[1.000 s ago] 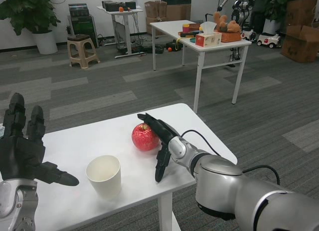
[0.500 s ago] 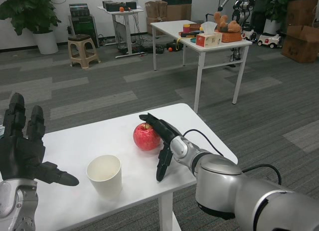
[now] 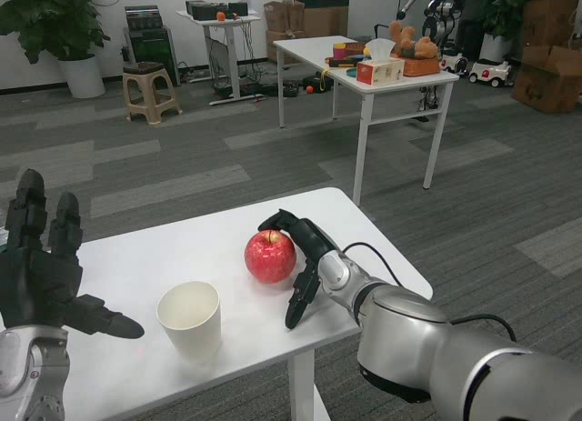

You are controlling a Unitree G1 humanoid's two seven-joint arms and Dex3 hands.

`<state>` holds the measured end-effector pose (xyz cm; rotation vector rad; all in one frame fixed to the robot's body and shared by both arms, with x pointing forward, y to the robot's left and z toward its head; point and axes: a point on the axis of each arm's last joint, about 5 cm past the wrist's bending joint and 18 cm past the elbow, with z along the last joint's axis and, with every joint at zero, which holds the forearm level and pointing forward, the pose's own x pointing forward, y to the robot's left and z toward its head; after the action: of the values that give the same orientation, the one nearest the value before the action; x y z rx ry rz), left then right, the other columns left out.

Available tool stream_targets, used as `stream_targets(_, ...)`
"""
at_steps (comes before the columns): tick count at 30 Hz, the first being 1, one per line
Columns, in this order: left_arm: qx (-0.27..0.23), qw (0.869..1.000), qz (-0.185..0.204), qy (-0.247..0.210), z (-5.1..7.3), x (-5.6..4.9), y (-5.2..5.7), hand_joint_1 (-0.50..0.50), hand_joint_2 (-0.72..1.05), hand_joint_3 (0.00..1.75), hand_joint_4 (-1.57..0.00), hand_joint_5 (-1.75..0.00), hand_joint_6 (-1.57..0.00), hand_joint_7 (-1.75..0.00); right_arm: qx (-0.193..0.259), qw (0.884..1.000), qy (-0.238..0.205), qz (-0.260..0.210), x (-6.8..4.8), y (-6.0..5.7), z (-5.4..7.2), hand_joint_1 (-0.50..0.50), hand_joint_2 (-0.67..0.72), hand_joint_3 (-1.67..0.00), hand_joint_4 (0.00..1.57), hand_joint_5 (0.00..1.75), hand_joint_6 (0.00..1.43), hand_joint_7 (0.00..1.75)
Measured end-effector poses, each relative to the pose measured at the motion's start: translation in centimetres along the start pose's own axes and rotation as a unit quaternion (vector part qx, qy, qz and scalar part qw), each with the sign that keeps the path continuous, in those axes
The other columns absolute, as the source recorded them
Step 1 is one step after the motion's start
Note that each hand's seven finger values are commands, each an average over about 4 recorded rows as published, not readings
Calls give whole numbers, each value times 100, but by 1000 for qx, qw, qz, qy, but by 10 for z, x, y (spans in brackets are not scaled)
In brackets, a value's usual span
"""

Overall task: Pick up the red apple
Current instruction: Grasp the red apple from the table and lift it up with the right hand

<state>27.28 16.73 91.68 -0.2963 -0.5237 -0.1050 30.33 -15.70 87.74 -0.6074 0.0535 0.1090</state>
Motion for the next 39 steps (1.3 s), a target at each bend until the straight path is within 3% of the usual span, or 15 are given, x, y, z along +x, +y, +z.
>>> stream_targets(4,0,1000,0,0,0,0,0,-48,-55,4,0,0,0,0,4,1000,2,-3,0,0,-1,-41,-41,-16,0,22,52,141)
stream_targets(10,0,1000,0,0,0,0,0,-48,-55,9,0,-5,0,0,9,1000,4,-6,-1,0,-1,-38,-41,-24,0,29,54,154)
stream_targets(20,0,1000,1,0,0,0,0,-48,-55,9,0,-5,0,0,35,999,14,-23,-4,0,-6,-38,-35,-24,0,29,54,161)
stream_targets(25,0,1000,1,1,0,-1,0,-48,-55,2,0,-10,0,0,45,998,19,-34,-5,0,-9,-40,-35,-30,0,29,41,161)
stream_targets(30,0,1000,2,2,0,-2,1,-48,-55,9,0,0,0,0,50,998,21,-38,-6,0,-10,-42,-35,-32,0,29,11,136)
stream_targets(32,0,1000,2,2,0,-2,1,-48,-55,9,0,-5,0,0,51,998,21,-39,-6,0,-10,-42,-35,-32,0,19,5,113)
stream_targets(39,0,1000,2,2,0,-2,1,-48,-55,9,0,-10,0,0,56,997,19,-41,-6,0,-10,-46,-35,-32,0,0,0,56)
